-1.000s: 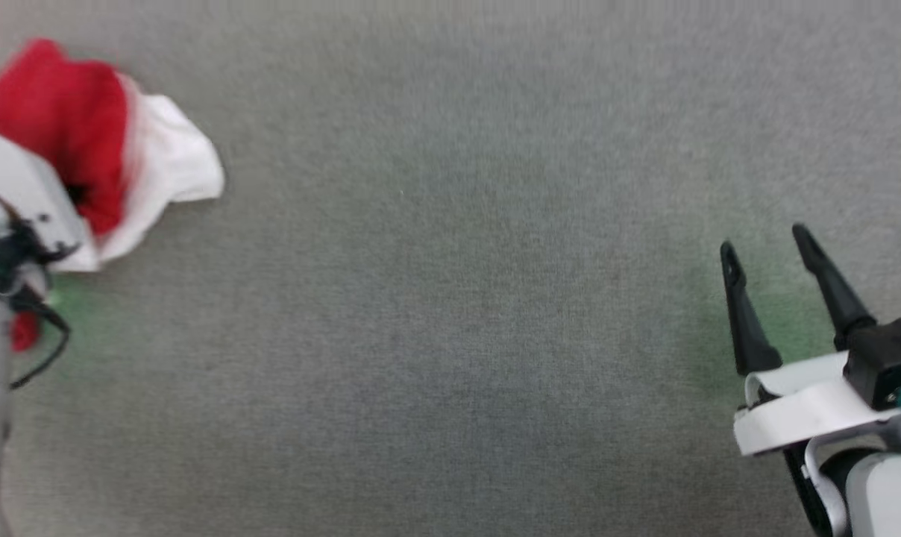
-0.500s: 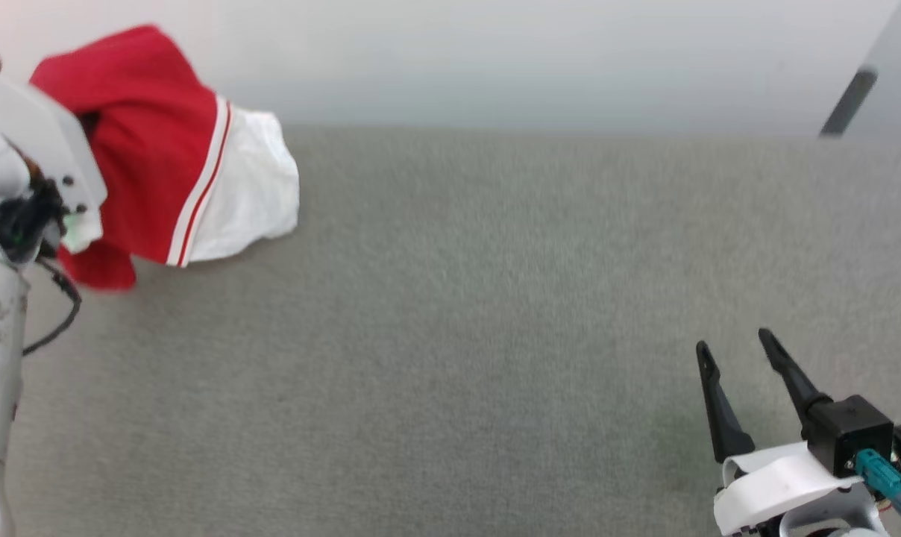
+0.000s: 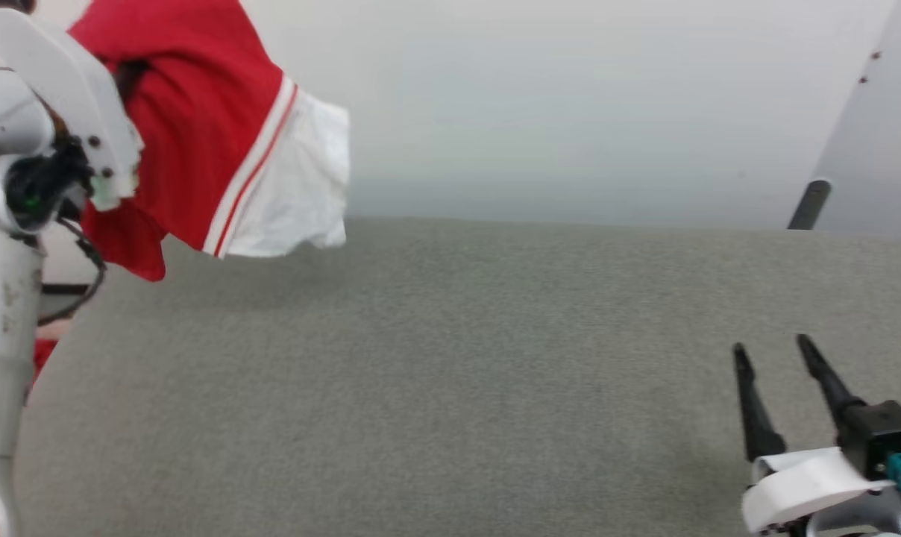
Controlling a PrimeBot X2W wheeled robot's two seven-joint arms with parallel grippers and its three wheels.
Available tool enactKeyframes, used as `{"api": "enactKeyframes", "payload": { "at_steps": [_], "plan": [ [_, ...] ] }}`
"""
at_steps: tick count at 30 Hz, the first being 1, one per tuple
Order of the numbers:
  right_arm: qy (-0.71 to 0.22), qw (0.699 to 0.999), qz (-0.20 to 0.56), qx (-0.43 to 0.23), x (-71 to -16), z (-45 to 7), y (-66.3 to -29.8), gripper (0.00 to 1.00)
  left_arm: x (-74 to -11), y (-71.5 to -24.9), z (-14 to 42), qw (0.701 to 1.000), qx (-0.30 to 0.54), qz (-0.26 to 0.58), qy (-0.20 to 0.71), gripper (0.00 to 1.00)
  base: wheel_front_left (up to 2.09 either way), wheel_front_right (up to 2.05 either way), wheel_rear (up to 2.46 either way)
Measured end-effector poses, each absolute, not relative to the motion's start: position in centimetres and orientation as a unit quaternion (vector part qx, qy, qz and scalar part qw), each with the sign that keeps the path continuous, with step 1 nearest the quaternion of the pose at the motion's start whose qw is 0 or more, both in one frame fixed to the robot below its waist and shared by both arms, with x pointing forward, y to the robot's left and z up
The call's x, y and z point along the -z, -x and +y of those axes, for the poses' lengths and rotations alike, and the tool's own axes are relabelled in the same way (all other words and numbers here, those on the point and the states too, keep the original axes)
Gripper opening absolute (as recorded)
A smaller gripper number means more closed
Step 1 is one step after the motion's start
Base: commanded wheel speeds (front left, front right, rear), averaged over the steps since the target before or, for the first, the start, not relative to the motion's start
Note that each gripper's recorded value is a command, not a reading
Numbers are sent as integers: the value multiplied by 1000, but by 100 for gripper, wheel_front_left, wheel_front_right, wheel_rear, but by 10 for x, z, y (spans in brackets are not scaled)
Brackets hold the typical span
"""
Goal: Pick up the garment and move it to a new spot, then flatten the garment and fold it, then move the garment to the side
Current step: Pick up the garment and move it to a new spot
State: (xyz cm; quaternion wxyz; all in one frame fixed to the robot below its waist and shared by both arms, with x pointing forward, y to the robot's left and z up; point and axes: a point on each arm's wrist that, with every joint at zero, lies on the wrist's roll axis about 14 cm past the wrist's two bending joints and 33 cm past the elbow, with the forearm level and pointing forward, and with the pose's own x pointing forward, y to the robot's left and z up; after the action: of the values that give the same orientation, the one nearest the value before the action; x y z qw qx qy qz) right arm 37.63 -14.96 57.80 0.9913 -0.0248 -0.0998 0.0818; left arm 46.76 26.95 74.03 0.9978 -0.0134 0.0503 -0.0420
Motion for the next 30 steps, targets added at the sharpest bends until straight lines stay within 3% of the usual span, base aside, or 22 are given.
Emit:
{"api": "enactKeyframes", "payload": {
  "at_steps": [11,20,30],
  "plan": [
    [58,993,-91,54,-576,-249,-349,100,-727,-473,158,983,165,78,12,0,0,0,0],
    [64,979,-84,175,-576,-327,-303,100,-702,-463,63,957,266,112,18,0,0,0,0],
    [55,967,-55,241,-558,-357,-263,100,-651,-454,-11,922,344,174,31,0,0,0,0]
  ]
}}
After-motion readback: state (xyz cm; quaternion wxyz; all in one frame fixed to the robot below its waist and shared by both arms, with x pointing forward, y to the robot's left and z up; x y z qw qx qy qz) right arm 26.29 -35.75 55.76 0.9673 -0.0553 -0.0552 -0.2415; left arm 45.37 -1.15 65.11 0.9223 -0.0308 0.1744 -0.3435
